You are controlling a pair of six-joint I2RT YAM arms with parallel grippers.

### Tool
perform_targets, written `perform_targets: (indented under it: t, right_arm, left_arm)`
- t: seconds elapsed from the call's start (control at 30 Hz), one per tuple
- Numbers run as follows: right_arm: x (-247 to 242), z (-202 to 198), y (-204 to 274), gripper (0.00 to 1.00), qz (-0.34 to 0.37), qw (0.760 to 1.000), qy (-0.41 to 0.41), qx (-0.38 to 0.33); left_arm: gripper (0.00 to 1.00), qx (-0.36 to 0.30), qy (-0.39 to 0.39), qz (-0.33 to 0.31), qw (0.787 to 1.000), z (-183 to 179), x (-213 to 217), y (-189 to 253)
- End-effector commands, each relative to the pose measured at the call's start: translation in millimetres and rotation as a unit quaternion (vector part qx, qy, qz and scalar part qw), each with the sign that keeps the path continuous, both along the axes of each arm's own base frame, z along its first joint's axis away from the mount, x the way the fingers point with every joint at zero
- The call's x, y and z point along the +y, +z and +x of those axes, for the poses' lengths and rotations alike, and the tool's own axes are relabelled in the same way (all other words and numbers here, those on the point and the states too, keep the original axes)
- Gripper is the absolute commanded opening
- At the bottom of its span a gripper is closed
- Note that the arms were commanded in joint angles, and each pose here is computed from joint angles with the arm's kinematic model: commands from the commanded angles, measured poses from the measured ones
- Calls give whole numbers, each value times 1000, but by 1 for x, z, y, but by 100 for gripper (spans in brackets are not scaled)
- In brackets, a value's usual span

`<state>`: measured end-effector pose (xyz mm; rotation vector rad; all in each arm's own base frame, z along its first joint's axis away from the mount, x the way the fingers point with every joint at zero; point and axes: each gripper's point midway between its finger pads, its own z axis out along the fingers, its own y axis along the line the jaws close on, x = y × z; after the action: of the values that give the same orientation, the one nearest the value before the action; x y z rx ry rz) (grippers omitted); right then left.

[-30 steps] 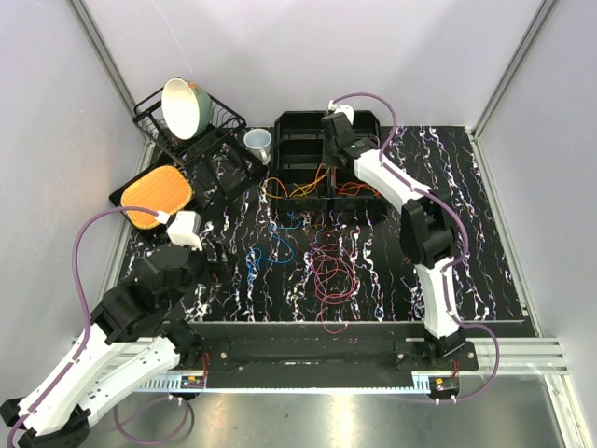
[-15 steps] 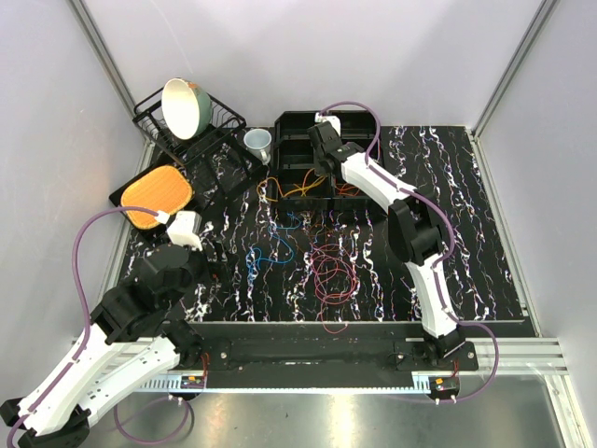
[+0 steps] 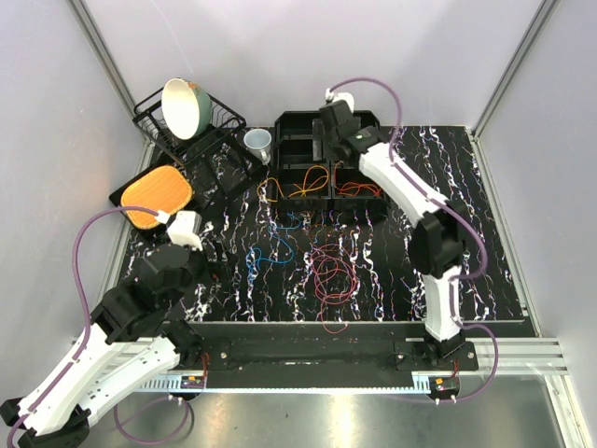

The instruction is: Untangle the cables

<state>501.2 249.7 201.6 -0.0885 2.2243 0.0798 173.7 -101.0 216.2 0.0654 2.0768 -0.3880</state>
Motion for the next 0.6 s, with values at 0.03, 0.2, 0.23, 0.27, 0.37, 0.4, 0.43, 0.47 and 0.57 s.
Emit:
perform_targets:
  t: [0.03,0.2,0.23,0.27,0.37,0.4,0.43,0.47,0.57]
  right_arm:
    - [-15,-36,108,79,61,995,1,-78]
    - [-17,-76,99,80,115,991,22,-60]
    - [-18,-82,94,81,122,991,24,-54]
    - [-16,-91,76,81,128,991,32,-33]
    - [-12,-114,59,81,157,986,50,-5]
    - [-12,-121,60,81,165,985,56,-3]
    - [-12,-125,56,81,167,984,58,3]
    - [-15,-131,47,81,163,985,58,12]
    - [-23,-141,36,81,156,986,55,20]
  left_arm:
    - [95,2,3,2,1000,11,-8,2]
    - [87,59,19,-20,998,16,-26,-17]
    - [86,65,16,-29,997,16,-32,-20]
    - [86,65,18,-38,997,20,-37,-22]
    - [86,78,46,-26,996,31,-40,-42]
    - [85,90,60,-6,994,35,-39,-56]
    - [84,92,64,0,994,38,-39,-61]
    - [83,88,70,3,994,43,-40,-64]
    - [78,89,100,24,991,55,-37,-80]
